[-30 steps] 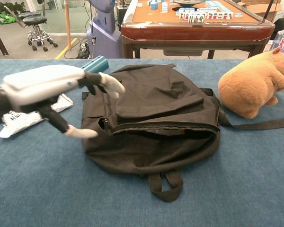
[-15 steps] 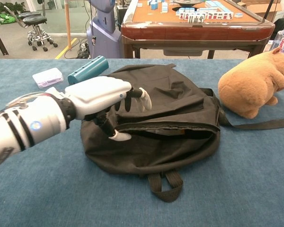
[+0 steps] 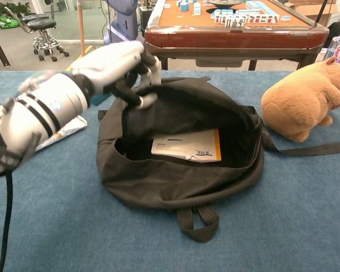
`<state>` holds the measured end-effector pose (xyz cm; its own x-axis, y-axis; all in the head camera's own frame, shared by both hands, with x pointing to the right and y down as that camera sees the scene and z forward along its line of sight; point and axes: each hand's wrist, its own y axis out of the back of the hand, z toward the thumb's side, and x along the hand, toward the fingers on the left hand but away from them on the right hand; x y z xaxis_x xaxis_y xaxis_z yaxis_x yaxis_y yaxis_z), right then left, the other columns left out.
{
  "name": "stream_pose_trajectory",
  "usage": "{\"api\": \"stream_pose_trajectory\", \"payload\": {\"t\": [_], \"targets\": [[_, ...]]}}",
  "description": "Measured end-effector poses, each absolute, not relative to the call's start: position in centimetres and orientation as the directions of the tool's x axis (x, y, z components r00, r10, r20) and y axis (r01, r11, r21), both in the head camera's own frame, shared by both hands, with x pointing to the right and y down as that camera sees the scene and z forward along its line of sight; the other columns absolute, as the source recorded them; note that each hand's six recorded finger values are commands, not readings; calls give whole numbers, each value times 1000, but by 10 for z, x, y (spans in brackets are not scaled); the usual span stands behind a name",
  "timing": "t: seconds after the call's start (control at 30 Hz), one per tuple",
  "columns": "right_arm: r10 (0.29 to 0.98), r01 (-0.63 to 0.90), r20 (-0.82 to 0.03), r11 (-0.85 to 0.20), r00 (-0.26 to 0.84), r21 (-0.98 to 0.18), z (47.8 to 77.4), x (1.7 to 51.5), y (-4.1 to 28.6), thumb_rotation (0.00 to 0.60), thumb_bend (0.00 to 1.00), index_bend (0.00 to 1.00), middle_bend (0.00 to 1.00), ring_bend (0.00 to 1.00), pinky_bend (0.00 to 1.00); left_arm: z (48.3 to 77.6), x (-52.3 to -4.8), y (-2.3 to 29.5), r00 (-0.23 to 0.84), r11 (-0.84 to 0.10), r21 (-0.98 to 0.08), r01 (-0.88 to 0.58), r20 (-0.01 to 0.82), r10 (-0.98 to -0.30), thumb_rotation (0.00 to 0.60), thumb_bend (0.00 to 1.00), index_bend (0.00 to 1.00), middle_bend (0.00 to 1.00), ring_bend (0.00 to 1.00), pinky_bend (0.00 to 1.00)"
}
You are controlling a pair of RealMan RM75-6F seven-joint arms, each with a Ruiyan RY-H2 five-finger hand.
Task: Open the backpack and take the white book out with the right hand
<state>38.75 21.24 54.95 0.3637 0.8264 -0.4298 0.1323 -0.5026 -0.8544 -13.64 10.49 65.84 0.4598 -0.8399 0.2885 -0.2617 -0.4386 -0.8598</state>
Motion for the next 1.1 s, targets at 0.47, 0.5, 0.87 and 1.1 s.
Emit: {"api": "stream_pose_trajectory", "payload": {"t": [0.47,0.5,0.87,1.1], "targets": [[620,111,-462,-664,634,-739,609,266,205,600,235,160,259,170,240,624,-169,62,300,-448,-745,-495,337,-892,600,401,695,724,754,884],[619,114,-458,-663,638,-740,612,260,202,600,237,160,259,170,240,624,-170,62,296,-449,-742,-498,341,-892,600,401,694,724,753,884],[623,128,-430,-651,654,-748,662,194,178,600,263,229,301,212,277,628,-176,62,256,-467,-720,-513,391,-884,600,401,679,724,749,884],[628,70,-444,-623,639,-779,698,181,172,600,249,237,324,229,281,632,-181,64,239,-476,-716,-510,414,-878,600,401,666,724,745,884]]}}
